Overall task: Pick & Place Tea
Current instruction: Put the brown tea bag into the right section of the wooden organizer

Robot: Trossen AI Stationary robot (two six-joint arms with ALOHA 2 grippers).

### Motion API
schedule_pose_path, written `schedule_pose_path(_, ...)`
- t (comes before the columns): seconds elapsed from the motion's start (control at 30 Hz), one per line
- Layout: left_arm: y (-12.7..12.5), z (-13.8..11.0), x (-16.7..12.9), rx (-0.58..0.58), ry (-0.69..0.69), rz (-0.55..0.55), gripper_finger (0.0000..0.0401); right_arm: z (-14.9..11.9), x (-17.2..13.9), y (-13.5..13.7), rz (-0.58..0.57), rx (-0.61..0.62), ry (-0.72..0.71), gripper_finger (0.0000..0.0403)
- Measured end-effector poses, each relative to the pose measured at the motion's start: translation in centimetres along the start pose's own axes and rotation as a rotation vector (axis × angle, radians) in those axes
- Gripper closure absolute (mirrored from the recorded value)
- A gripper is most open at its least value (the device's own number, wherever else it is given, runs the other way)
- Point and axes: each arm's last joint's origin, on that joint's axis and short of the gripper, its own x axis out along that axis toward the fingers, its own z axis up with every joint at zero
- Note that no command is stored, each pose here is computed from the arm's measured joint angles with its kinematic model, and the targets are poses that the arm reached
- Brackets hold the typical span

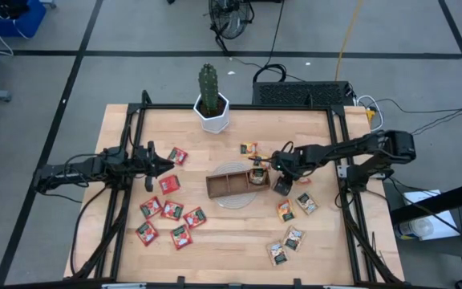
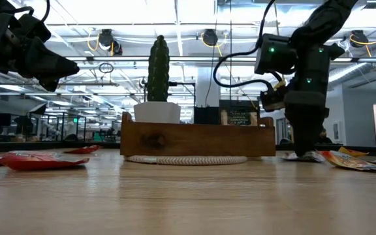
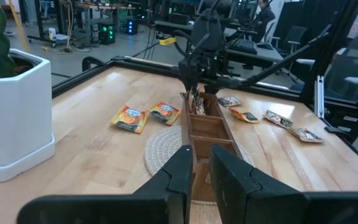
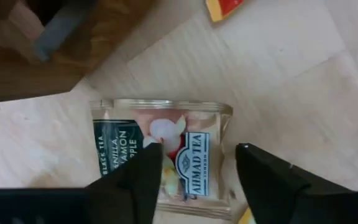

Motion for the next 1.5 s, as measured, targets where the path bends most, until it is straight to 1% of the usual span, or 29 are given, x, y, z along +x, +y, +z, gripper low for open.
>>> schedule_pose_path(0.07, 0.0, 0.0, 0.0, 0.000, 0.000, 0.000, 0.0343, -0.1, 0.0, -0.1, -0.009, 0.001, 0.009, 0.0252)
schedule_pose_path(0.27, 0.0, 0.0, 0.0, 0.000, 0.000, 0.000, 0.0343, -0.2, 0.0, -0.1, -0.003, 0.001, 0.017, 0.0367)
schedule_pose_path(0.33, 0.0, 0.0, 0.0, 0.000, 0.000, 0.000, 0.0343, -0.2, 0.0, -0.1, -0.003, 0.000, 0.019, 0.0390)
schedule_pose_path(0.47, 0.0, 0.0, 0.0, 0.000, 0.000, 0.000, 0.0343, -0.1, -0.4, 0.0, 0.008, 0.011, -0.005, 0.0390)
schedule_pose_path(0.63, 0.0, 0.0, 0.0, 0.000, 0.000, 0.000, 0.0343, -0.8, -2.4, 0.4, 0.004, 0.028, -0.093, 0.0397)
schedule_pose_path(0.83, 0.0, 0.0, 0.0, 0.000, 0.000, 0.000, 0.0343, -1.4, -6.1, 1.9, 0.003, 0.049, -0.389, 0.0398)
schedule_pose_path(0.9, 0.0, 0.0, 0.0, 0.000, 0.000, 0.000, 0.0343, -1.4, -7.1, 2.8, 0.011, 0.044, -0.524, 0.0398)
schedule_pose_path(0.97, 0.0, 0.0, 0.0, 0.000, 0.000, 0.000, 0.0343, -1.4, -7.8, 3.9, 0.005, 0.031, -0.648, 0.0398)
schedule_pose_path(1.03, 0.0, 0.0, 0.0, 0.000, 0.000, 0.000, 0.0343, -1.5, -8.1, 4.9, 0.001, 0.006, -0.730, 0.0399)
schedule_pose_path(1.13, 0.0, 0.0, 0.0, 0.000, 0.000, 0.000, 0.0343, -1.7, -8.2, 5.8, -0.008, -0.014, -0.785, 0.0399)
schedule_pose_path(1.33, 0.0, 0.0, 0.0, 0.000, 0.000, 0.000, 0.0343, -1.9, -8.2, 6.1, -0.023, -0.013, -0.806, 0.0399)
schedule_pose_path(1.5, 0.0, 0.0, 0.0, 0.000, 0.000, 0.000, 0.0343, -0.9, -8.8, 7.0, -0.006, -0.016, -0.954, 0.0399)
